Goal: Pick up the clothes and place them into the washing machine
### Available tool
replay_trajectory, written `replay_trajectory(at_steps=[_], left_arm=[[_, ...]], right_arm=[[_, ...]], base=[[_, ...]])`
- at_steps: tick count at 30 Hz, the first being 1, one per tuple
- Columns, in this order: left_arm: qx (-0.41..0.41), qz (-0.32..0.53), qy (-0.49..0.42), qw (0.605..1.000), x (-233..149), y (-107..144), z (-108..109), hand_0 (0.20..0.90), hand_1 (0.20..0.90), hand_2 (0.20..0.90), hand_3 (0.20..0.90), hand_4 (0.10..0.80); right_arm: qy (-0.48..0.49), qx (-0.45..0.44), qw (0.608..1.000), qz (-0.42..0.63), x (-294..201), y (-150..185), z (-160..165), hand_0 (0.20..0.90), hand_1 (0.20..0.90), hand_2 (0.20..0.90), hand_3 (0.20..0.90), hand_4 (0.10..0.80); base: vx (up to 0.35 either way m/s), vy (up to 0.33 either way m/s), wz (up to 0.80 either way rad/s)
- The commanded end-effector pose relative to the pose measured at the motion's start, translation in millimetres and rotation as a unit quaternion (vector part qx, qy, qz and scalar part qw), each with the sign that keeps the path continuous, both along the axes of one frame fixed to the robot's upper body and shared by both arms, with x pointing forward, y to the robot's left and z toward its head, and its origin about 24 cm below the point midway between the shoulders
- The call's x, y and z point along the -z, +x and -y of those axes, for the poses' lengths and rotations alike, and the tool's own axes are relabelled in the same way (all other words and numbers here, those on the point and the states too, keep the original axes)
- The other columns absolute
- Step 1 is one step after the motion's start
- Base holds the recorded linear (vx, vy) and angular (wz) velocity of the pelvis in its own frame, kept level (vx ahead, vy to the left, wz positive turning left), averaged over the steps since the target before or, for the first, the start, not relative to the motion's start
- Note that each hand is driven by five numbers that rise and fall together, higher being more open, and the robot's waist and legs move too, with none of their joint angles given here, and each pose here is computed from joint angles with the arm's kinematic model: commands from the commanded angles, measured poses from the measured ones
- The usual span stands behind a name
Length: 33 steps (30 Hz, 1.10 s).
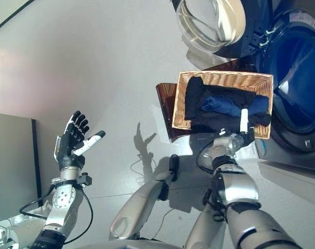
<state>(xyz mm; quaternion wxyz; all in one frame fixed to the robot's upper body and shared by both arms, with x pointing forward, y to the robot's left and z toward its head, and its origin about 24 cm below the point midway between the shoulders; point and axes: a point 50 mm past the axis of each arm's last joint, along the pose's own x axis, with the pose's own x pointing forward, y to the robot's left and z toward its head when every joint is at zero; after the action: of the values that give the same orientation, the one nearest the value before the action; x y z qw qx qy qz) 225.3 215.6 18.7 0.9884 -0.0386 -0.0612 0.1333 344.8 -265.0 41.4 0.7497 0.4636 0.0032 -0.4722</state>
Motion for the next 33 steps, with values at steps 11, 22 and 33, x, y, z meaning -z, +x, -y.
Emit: replay_trajectory(at_steps=[11,22,33], left_arm=[[-0.027,0.098,-0.016,0.995,-28,-3,-9,0.900,0.900,0.900,0.900,0.800],[-0.045,0.114,0.017,0.992,-37,-7,-29,0.900,0.900,0.900,0.900,0.800],[-0.094,0.090,0.004,0.991,-26,-15,-41,0.900,0.900,0.900,0.900,0.800]], right_arm=[[-0.064,0.056,0.985,0.150,-65,11,23,0.200,0.200,0.200,0.200,0.300],[-0.199,0.235,0.916,0.257,-238,-26,111,0.200,0.200,0.200,0.200,0.300],[-0.366,0.236,0.849,0.299,-350,-51,96,0.900,0.900,0.900,0.900,0.800]], base=[[0.004,0.002,0.00],[0.013,0.019,0.00],[0.021,0.042,-0.06]])
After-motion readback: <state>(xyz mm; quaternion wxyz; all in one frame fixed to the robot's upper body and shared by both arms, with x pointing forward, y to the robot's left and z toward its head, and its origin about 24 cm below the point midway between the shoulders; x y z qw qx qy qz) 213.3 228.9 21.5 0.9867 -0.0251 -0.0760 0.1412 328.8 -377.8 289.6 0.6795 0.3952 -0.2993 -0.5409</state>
